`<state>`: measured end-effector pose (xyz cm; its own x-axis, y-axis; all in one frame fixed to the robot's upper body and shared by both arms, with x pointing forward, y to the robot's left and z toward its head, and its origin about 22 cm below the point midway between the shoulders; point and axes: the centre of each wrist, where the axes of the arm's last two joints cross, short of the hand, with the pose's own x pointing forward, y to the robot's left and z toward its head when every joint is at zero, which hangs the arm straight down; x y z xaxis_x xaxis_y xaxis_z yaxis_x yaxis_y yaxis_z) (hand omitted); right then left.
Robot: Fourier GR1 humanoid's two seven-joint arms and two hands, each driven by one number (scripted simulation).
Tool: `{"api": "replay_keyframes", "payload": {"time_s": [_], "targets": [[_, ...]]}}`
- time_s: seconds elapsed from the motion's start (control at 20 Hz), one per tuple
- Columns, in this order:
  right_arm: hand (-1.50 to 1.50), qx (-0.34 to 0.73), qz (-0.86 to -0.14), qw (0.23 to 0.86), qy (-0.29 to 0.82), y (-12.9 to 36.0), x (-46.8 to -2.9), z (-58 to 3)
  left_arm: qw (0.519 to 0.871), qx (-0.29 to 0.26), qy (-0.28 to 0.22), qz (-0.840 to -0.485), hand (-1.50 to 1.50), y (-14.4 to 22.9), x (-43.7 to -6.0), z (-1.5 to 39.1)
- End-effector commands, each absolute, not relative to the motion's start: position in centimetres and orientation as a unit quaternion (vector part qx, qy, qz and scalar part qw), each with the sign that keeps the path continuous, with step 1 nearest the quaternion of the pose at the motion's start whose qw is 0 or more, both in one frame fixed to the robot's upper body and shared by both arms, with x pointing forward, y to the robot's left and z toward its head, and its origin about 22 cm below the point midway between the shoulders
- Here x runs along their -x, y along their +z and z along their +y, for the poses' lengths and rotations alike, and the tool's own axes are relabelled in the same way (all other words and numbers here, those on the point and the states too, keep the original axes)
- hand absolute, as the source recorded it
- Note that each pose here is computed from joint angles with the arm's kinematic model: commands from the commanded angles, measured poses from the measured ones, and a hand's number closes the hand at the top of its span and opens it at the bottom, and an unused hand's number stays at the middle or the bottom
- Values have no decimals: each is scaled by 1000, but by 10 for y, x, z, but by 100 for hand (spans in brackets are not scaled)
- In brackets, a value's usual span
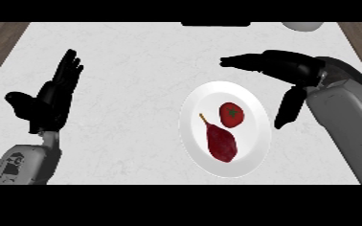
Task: Pick the tomato from the plate and place it in the pan
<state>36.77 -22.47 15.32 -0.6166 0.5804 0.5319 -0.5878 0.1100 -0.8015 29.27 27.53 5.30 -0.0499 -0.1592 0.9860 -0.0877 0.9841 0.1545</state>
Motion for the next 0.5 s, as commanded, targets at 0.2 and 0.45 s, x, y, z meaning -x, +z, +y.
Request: {"api": "replay_keyframes", "payload": {"time_s": [0.2,0.45], "targets": [[-150,-5,-569,421,706,125,-365,-215,685,-92,-15,-722,0,43,-298,273],[-150,4,-568,410,713,128,-366,-202,680,-82,-29,-728,0,57,-289,281]]}}
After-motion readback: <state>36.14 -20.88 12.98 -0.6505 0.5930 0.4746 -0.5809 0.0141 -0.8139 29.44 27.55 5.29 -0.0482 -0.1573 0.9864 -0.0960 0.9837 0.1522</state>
